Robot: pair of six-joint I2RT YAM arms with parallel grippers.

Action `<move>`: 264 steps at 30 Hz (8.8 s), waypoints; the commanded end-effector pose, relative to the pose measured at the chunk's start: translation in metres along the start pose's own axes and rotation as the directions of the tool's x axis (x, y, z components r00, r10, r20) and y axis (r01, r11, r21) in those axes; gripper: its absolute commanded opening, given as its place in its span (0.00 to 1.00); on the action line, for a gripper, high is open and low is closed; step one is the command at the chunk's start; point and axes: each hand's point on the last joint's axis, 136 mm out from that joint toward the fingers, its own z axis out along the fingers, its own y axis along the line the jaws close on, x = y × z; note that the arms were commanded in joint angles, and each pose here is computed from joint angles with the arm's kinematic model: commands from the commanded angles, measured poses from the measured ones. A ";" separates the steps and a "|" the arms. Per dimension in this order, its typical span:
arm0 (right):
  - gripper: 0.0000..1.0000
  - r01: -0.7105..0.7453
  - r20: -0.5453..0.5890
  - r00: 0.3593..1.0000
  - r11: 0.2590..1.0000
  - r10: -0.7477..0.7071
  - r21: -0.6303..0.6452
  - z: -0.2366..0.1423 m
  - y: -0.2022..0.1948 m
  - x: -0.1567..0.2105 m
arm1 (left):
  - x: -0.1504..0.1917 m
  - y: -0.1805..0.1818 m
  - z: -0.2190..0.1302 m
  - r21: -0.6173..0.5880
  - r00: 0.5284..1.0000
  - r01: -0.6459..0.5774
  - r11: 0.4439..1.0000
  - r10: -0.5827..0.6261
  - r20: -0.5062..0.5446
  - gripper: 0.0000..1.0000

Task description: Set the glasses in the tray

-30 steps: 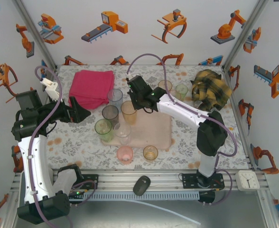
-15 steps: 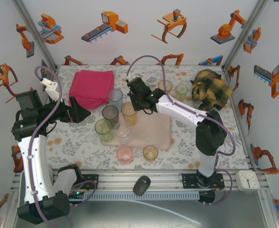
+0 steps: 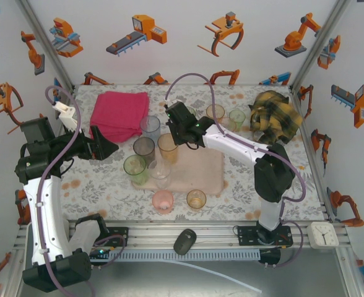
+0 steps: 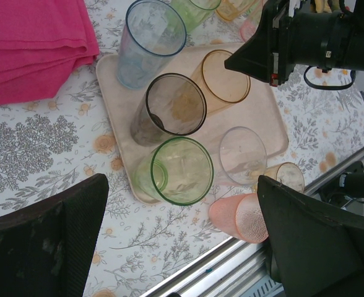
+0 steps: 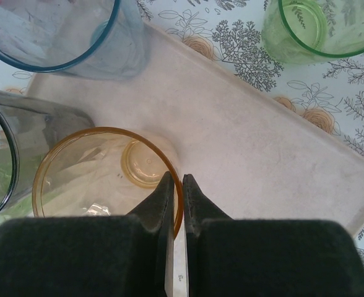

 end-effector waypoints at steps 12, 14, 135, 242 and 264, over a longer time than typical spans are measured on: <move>0.17 -0.023 0.015 1.000 1.000 0.023 0.020 -0.006 -0.003 -0.001 | -0.003 -0.006 -0.003 0.027 1.000 0.002 1.000 -0.002 0.021 0.98; 0.18 -0.022 0.013 1.000 1.000 0.022 0.020 -0.007 -0.003 0.000 | -0.003 -0.006 -0.003 0.028 1.000 0.002 1.000 -0.002 0.021 0.98; 0.43 0.007 0.065 0.998 0.999 -0.004 -0.050 -0.079 0.007 -0.051 | -0.009 -0.007 -0.015 -0.019 0.998 -0.043 0.999 0.044 0.038 0.97; 0.05 -0.237 -0.049 0.969 0.965 0.244 0.115 0.091 -0.166 -0.066 | -0.013 0.012 -0.008 -0.026 0.996 0.065 0.998 -0.063 0.059 0.97; 0.04 -0.237 0.014 0.971 0.969 0.237 0.073 0.034 -0.157 -0.094 | -0.013 0.008 -0.011 -0.029 0.996 0.052 0.998 -0.050 0.073 0.97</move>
